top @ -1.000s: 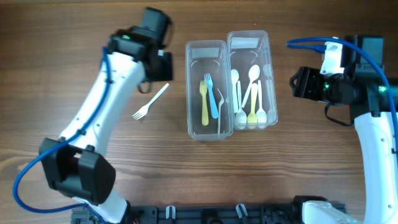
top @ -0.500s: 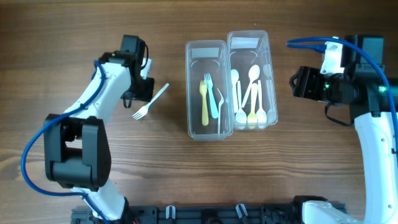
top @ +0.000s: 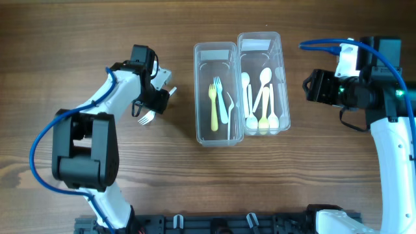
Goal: Pack container
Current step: 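Return the left gripper and grasp the last white fork, then place the last white fork into the left container and release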
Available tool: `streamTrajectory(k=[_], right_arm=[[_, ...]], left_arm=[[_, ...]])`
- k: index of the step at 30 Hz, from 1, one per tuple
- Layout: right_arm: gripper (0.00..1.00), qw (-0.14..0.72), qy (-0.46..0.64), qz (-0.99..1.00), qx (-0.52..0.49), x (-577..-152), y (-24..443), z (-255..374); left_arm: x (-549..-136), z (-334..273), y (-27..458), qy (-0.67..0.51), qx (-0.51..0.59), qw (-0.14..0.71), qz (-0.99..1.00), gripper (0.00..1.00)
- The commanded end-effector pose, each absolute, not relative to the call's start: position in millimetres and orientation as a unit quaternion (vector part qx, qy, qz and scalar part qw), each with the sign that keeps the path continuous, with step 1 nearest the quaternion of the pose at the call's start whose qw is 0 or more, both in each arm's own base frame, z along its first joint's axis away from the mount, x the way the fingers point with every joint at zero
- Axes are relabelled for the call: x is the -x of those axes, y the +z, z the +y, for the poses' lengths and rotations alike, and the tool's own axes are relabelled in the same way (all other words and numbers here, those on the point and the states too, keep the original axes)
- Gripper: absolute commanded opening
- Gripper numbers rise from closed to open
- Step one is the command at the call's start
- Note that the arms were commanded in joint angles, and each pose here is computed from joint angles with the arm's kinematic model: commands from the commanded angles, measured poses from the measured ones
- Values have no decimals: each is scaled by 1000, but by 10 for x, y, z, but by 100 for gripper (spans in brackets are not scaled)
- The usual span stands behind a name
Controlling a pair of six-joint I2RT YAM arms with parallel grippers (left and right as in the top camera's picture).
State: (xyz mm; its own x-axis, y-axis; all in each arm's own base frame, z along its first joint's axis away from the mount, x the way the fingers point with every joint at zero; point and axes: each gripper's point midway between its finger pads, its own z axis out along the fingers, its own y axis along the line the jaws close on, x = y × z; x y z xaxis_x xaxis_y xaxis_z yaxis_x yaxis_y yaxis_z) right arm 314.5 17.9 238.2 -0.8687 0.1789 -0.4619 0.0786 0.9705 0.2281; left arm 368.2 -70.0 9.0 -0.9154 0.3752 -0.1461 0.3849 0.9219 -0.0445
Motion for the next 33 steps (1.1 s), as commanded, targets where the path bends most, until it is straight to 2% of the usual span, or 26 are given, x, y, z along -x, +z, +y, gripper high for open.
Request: streamTrajectory(k=[1, 11, 12, 14, 19, 25, 33], right_arm=[[66, 242, 110, 962, -64, -3158, 2338, 208], [66, 248, 111, 960, -63, -3182, 2352, 208], [67, 248, 111, 960, -63, -3186, 2354, 207], [67, 250, 111, 960, -63, -3190, 2356, 207], [67, 250, 111, 960, -63, -3191, 2357, 206], [66, 250, 111, 960, -63, -3193, 2358, 207], [66, 250, 110, 960, -62, -3191, 2357, 206]], left_arm=[[-3607, -751, -55, -51, -223, 49, 972, 53], [-3381, -733, -219, -57, -222, 16, 973, 38], [-3366, -736, -231, -59, -222, 15, 973, 34], [-3327, -735, -258, -59, -222, 11, 973, 18], [-3295, -786, -235, -59, -190, 5, 980, 4], [-3313, -933, 87, -60, -182, 13, 981, 4], [-3479, -1192, 1045, -75, -131, 89, 985, 4]])
